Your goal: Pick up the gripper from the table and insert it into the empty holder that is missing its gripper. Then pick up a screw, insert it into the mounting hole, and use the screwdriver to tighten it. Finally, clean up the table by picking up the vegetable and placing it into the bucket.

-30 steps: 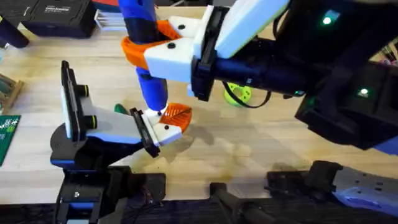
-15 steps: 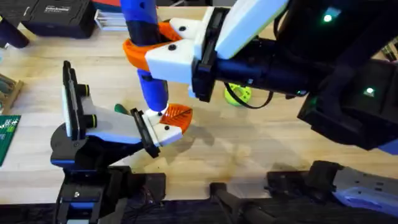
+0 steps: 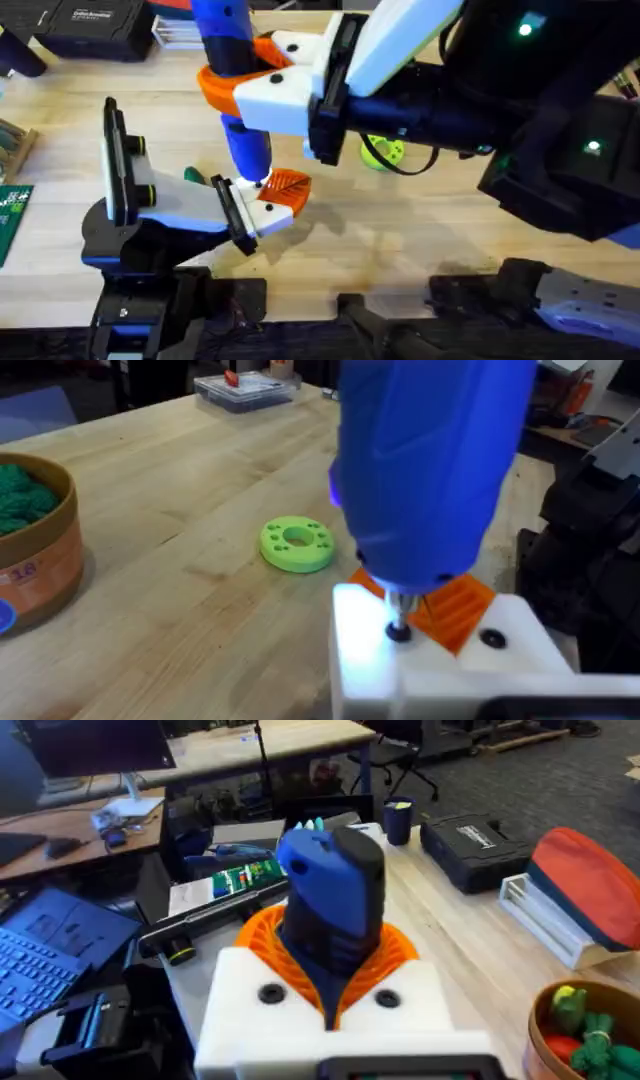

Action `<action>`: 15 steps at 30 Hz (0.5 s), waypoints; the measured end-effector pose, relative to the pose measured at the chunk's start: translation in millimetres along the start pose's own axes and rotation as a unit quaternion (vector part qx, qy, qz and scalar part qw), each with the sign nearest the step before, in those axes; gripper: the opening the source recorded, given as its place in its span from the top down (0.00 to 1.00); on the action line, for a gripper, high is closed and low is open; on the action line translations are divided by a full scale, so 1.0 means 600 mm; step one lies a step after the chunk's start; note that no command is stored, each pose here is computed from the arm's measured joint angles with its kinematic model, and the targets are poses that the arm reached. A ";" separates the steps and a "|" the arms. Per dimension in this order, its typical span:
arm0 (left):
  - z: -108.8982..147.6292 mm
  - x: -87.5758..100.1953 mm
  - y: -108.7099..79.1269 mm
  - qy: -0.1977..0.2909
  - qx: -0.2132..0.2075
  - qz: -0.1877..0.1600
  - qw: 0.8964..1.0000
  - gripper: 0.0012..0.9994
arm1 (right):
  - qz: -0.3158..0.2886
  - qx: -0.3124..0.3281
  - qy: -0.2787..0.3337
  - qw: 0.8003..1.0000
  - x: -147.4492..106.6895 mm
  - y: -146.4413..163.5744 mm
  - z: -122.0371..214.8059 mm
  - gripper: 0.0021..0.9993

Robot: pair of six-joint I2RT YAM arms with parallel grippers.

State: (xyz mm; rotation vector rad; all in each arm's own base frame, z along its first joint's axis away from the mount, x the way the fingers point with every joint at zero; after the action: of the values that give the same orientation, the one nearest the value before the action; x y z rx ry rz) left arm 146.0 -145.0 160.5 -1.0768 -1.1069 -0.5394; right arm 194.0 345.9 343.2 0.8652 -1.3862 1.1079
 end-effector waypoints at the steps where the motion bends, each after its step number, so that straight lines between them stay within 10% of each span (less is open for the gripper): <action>1: 0.000 0.000 0.000 0.000 0.000 0.000 1.000 1.00 | 0.001 0.001 -0.002 1.000 0.002 0.001 0.000 0.97; 15: 0.000 0.004 0.006 -0.005 0.012 -0.010 1.000 1.00 | 0.043 -0.027 -0.107 0.993 0.067 -0.029 0.027 0.97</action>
State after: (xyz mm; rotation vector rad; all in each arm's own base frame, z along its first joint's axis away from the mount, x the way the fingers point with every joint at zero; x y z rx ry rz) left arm 149.6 -143.0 161.4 -1.0490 -1.1327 -0.5358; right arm 200.5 328.9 386.2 0.9127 -1.6360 1.0618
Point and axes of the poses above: each hand's point on the last joint's axis, 136 mm out from that joint toward the fingers, its own z axis back along the fingers, its own y axis along the line the jaws close on, x = y × z, the point moved 1 cm from there along z, back along the fingers, and after that the axes turned 14 degrees about z, right-handed, at the moved point
